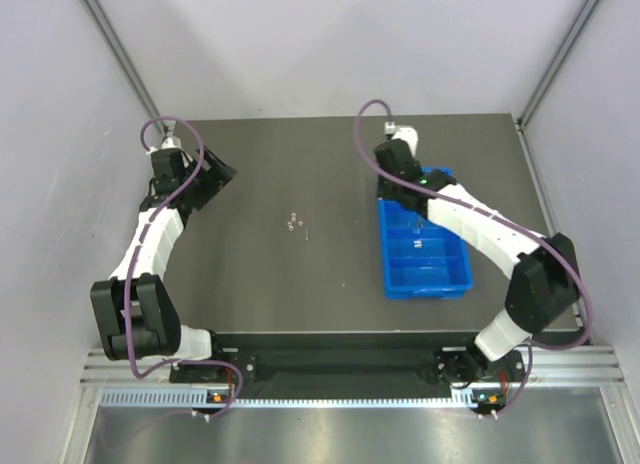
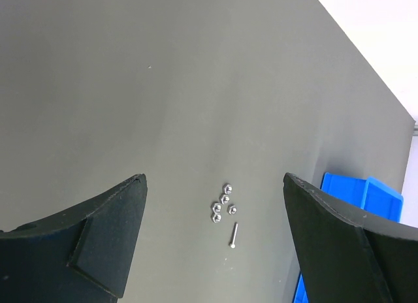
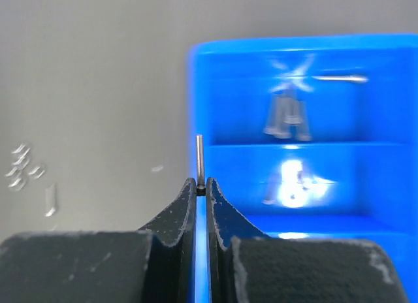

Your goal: Sort the screws and nuts into containers

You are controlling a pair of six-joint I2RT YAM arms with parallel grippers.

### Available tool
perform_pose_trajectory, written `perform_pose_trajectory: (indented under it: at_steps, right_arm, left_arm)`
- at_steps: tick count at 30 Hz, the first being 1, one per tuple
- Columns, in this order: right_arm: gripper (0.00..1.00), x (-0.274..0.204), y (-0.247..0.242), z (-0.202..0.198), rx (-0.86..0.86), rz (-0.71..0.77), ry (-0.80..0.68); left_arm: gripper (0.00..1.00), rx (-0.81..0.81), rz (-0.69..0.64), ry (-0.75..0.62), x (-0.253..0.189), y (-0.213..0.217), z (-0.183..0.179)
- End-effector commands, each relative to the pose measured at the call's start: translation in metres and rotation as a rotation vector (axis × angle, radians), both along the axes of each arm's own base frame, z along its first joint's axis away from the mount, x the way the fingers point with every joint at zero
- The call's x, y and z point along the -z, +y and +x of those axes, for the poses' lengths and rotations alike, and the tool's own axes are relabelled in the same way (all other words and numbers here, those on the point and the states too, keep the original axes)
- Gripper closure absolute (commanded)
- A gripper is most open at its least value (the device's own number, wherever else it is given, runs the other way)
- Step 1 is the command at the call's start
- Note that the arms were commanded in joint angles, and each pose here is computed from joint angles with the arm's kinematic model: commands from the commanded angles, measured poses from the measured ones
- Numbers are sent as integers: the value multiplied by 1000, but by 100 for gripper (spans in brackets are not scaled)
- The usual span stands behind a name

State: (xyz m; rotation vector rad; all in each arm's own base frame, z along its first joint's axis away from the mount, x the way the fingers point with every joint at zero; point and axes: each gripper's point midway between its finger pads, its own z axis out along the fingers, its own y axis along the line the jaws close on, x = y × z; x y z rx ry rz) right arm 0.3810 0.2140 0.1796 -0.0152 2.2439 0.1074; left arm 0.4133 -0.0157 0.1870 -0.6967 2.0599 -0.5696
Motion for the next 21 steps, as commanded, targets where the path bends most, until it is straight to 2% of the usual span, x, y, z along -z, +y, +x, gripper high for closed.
perform_pose_trajectory:
  at_steps: [1, 7, 12, 15, 17, 19, 21]
  right_arm:
    - [100, 11, -60, -7, 150, -35, 20]
    - [100, 39, -102, -1, 239, -39, 57]
    - [100, 53, -103, 4, 247, -52, 75]
    - [96, 59, -101, 7, 240, -66, 89]
    - [75, 56, -100, 7, 232, -73, 105]
    - [58, 46, -94, 7, 213, -58, 95]
    - [46, 34, -89, 5, 188, -54, 70]
  left_arm:
    - [11, 2, -4, -84, -23, 1, 3]
    - [11, 3, -7, -84, -22, 1, 3]
    - [11, -4, -4, -73, -18, 3, 3]
    - [11, 2, -6, -71, -17, 2, 4]
    - [11, 6, -8, -65, -17, 1, 4]
    - [11, 8, -7, -64, -16, 1, 4]
    - [11, 9, -8, -64, -16, 1, 3]
